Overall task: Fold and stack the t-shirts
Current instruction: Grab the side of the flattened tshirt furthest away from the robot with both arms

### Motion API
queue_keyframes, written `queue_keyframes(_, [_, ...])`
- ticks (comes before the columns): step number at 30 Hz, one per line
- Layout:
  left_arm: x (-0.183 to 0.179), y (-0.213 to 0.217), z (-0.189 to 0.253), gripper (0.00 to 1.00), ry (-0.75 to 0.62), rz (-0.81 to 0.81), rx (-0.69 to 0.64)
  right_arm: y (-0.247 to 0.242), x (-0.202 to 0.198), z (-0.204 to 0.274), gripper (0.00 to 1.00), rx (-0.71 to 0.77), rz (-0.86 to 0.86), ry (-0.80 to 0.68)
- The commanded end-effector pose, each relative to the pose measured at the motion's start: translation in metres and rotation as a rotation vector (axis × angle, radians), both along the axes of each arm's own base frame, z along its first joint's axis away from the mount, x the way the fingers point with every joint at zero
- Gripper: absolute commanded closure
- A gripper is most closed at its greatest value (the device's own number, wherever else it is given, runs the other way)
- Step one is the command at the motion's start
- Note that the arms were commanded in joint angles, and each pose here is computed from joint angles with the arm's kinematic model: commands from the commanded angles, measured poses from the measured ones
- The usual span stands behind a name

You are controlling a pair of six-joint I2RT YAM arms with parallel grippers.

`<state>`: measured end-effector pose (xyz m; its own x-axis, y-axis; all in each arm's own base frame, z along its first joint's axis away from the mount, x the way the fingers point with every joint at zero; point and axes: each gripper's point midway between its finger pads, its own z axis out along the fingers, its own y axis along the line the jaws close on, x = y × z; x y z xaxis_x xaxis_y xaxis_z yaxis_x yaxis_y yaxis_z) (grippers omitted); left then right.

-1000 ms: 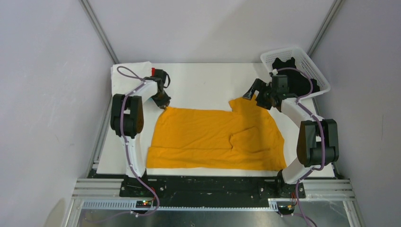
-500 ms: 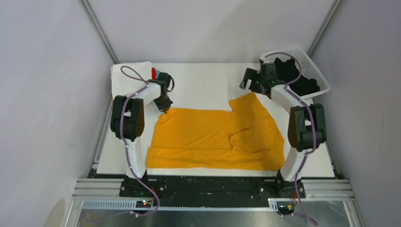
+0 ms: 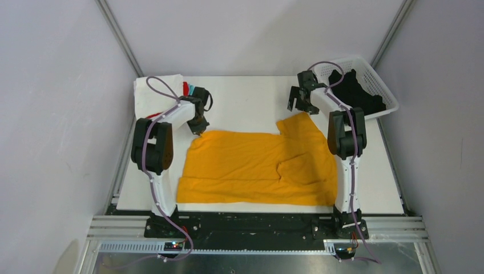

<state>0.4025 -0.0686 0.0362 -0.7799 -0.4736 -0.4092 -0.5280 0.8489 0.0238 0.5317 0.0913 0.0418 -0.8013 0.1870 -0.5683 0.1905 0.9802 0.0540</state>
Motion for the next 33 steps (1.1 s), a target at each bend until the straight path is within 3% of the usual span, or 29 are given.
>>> queue_keyframes(1, [0.0,0.001,0.018,1.0,-0.043,-0.007,0.023,-0.009,-0.015,-0.008,0.09,-0.06,-0.046,0.093])
queue_keyframes(5, [-0.003,0.001,0.019,1.0,-0.047,-0.003,0.025,-0.011,-0.026,-0.014,0.18,-0.062,-0.065,0.124])
queue_keyframes(10, [-0.006,0.005,0.025,1.0,-0.064,0.013,0.04,-0.012,-0.03,-0.008,0.45,-0.043,-0.067,0.093])
queue_keyframes(15, [-0.006,0.003,0.037,1.0,-0.099,0.018,0.048,-0.016,-0.022,0.004,0.61,-0.008,-0.061,0.036])
queue_keyframes(21, [-0.008,0.001,0.055,1.0,-0.147,0.01,0.058,-0.007,-0.011,0.033,0.98,0.009,0.002,-0.07])
queue_keyframes(27, [-0.019,0.005,0.058,1.0,-0.152,0.012,0.071,0.011,-0.027,0.072,1.0,0.029,0.069,-0.195])
queue_keyframes(33, [-0.035,0.007,0.056,1.0,-0.149,0.008,0.092,0.012,-0.079,0.074,1.0,0.013,0.066,-0.174])
